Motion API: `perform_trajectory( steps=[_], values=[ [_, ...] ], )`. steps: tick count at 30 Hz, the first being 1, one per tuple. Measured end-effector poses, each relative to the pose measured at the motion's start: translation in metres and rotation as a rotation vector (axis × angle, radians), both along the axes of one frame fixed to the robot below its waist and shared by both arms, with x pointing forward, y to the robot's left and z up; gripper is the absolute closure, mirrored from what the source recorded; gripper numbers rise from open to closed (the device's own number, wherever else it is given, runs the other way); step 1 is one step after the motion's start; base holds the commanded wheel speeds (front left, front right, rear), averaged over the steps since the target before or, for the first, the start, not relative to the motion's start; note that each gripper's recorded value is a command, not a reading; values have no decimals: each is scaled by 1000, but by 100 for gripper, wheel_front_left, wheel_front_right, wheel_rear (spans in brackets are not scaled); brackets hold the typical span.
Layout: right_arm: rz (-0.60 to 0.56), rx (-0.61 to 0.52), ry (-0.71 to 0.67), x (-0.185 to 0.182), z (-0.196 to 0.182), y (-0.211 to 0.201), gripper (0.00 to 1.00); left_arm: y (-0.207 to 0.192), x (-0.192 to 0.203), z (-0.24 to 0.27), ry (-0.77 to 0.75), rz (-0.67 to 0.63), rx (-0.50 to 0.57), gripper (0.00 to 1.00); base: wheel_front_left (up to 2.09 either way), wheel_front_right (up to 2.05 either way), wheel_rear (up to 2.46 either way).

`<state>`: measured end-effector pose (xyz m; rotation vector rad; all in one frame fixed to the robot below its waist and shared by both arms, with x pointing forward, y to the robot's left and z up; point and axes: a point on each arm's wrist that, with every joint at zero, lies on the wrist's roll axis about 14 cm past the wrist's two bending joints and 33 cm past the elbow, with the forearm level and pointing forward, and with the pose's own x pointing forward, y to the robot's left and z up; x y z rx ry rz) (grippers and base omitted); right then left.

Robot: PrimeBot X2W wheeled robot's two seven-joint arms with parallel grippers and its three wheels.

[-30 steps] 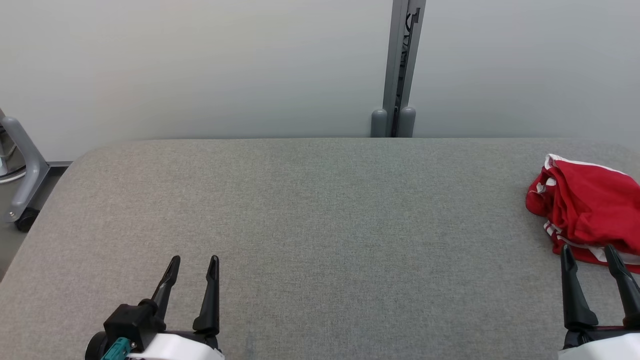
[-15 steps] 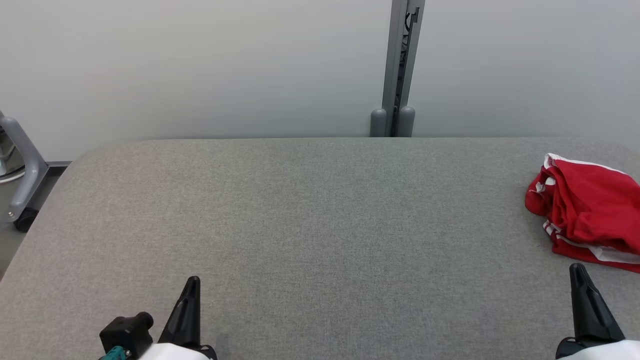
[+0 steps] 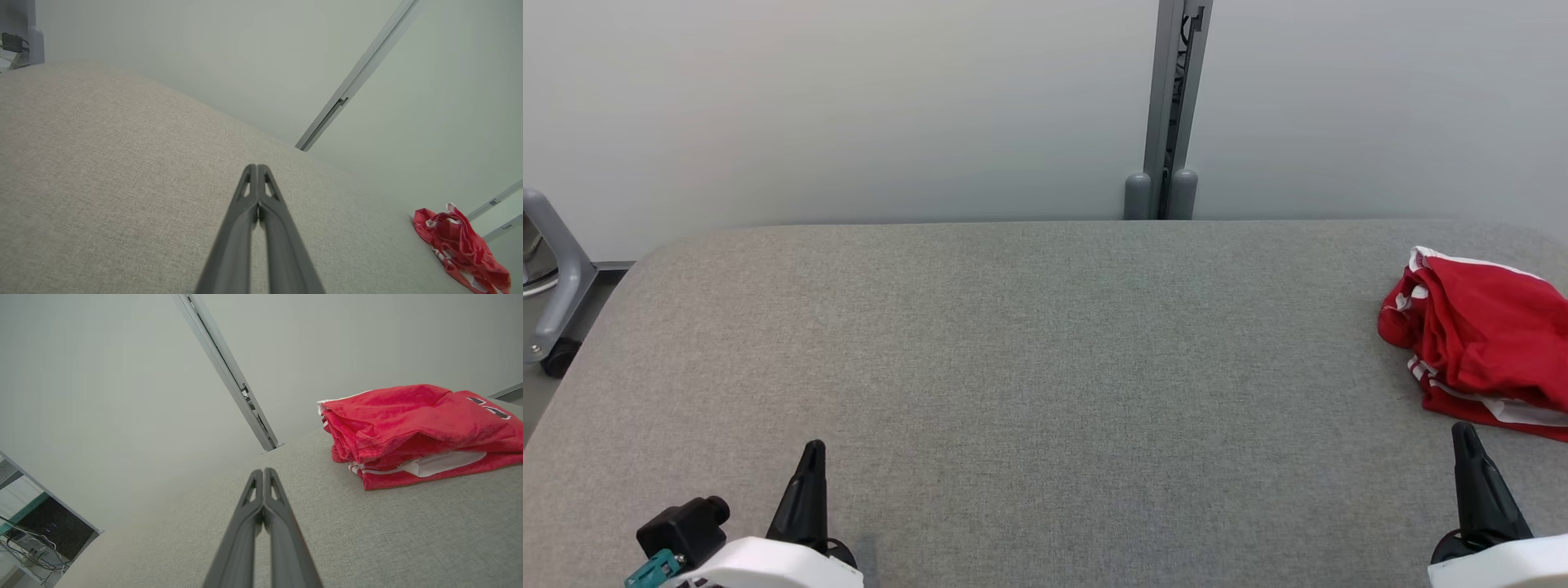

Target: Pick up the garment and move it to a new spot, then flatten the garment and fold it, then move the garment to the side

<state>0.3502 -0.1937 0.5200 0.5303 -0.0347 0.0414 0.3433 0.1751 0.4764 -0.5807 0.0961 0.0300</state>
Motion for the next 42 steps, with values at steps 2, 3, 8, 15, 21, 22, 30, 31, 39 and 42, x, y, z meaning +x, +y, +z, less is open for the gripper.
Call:
perform_trajectory(
  steps=[2,3,8,15,21,22,30,31,39,42],
  values=[
    [-3,31,5,1,-2,-1,100,1,2,1,2,4,-27,100,0,0,0],
    [-2,47,11,1,-3,0,100,2,3,1,3,9,-41,100,0,0,0],
    [-6,122,18,4,-4,-1,100,4,4,0,13,19,-115,100,0,0,0],
    [-8,207,28,7,-5,-2,100,6,9,2,15,28,-195,100,0,0,0],
    [-9,284,31,11,-5,-2,100,9,11,2,20,38,-270,100,0,0,0],
    [-8,296,35,11,-6,-2,100,9,12,2,21,41,-282,100,0,0,0],
    [-11,394,44,15,-8,-2,100,12,17,6,14,47,-373,100,0,0,0],
    [-10,405,48,15,-9,-2,100,12,17,6,15,48,-383,100,0,0,0],
    [-11,492,54,18,-10,-3,100,13,20,6,14,53,-471,100,0,0,0],
    [-12,525,59,19,-12,-3,100,14,22,8,11,56,-504,100,0,0,0]
  ],
)
